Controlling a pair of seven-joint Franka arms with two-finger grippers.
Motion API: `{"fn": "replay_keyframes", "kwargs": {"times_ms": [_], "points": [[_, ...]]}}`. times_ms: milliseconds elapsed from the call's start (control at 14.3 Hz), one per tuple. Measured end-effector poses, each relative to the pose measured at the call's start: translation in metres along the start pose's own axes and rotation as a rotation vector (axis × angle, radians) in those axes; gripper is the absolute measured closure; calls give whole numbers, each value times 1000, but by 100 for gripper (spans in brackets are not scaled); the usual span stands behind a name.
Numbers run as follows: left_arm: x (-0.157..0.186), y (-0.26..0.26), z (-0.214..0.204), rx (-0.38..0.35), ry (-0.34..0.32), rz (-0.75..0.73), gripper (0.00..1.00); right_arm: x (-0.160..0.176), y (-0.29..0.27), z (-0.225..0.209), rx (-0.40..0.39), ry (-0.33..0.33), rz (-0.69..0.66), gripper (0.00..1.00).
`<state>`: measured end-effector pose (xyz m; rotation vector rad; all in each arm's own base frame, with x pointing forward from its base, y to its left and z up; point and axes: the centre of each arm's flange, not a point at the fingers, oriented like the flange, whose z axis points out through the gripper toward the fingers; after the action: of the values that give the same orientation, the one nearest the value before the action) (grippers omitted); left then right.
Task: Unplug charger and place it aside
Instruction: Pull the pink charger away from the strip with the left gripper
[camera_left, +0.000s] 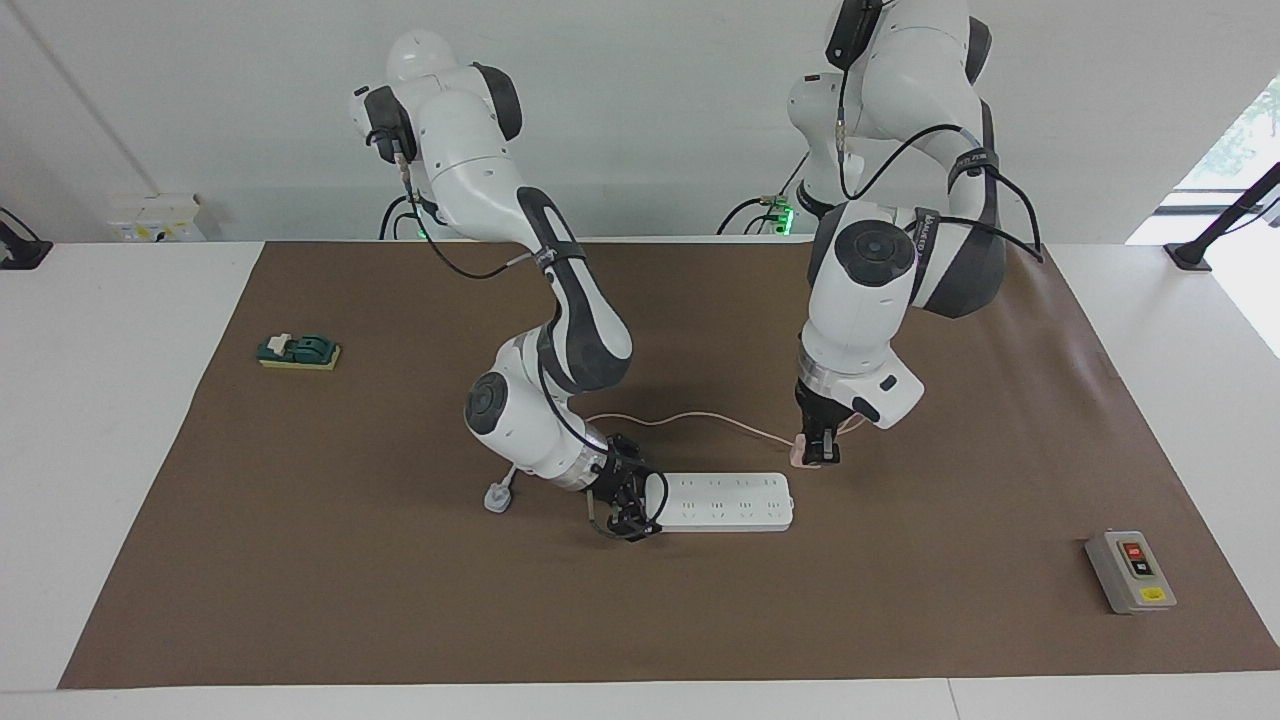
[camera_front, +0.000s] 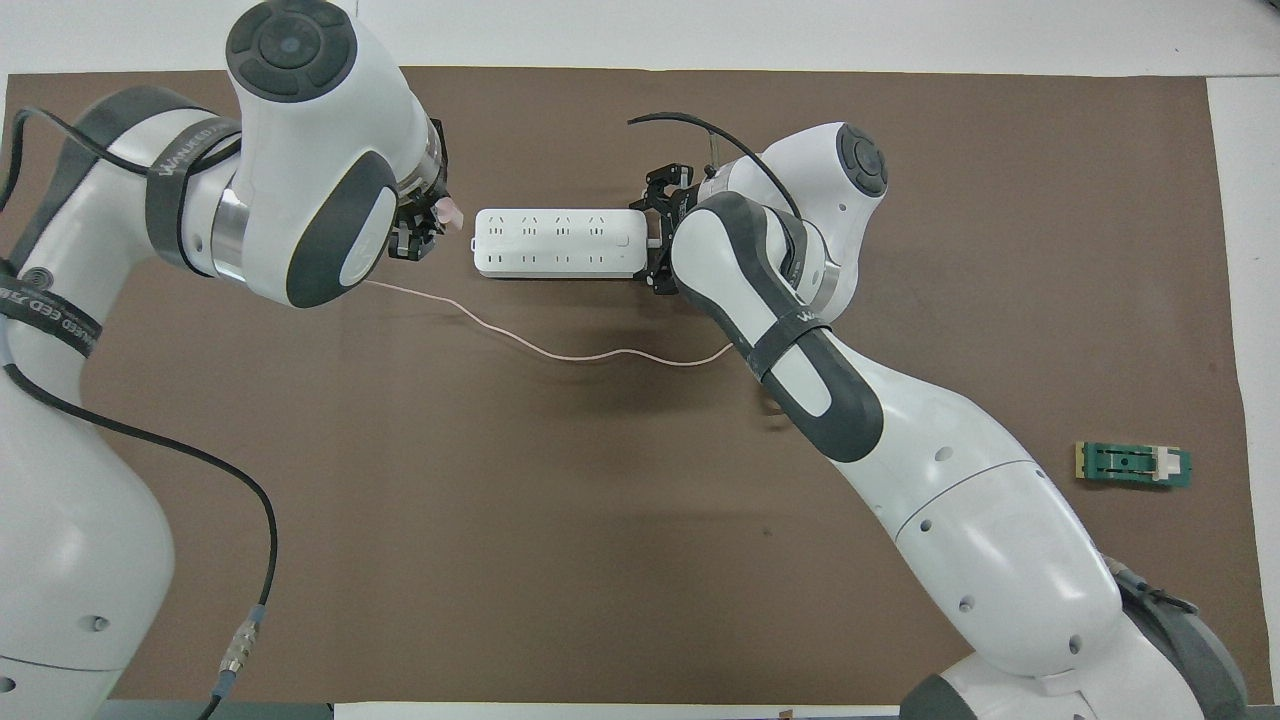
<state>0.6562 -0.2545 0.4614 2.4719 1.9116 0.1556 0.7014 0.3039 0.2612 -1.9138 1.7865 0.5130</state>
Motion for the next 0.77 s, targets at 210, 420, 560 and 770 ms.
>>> {"fn": "replay_keyframes", "kwargs": {"times_ms": [210, 420, 560, 770], "points": [[39, -8, -29, -1, 0, 127, 69, -4, -3, -7, 11, -5, -6, 0], [75, -29, -53, 0, 3, 318, 69, -14, -5, -19, 23, -13, -17, 0], [96, -48, -64, 8, -7, 459, 69, -17, -7, -32, 38, -14, -20, 0], [125, -76, -74, 13, -35, 647, 69, -18, -5, -55, 24, -13, -23, 0]]}}
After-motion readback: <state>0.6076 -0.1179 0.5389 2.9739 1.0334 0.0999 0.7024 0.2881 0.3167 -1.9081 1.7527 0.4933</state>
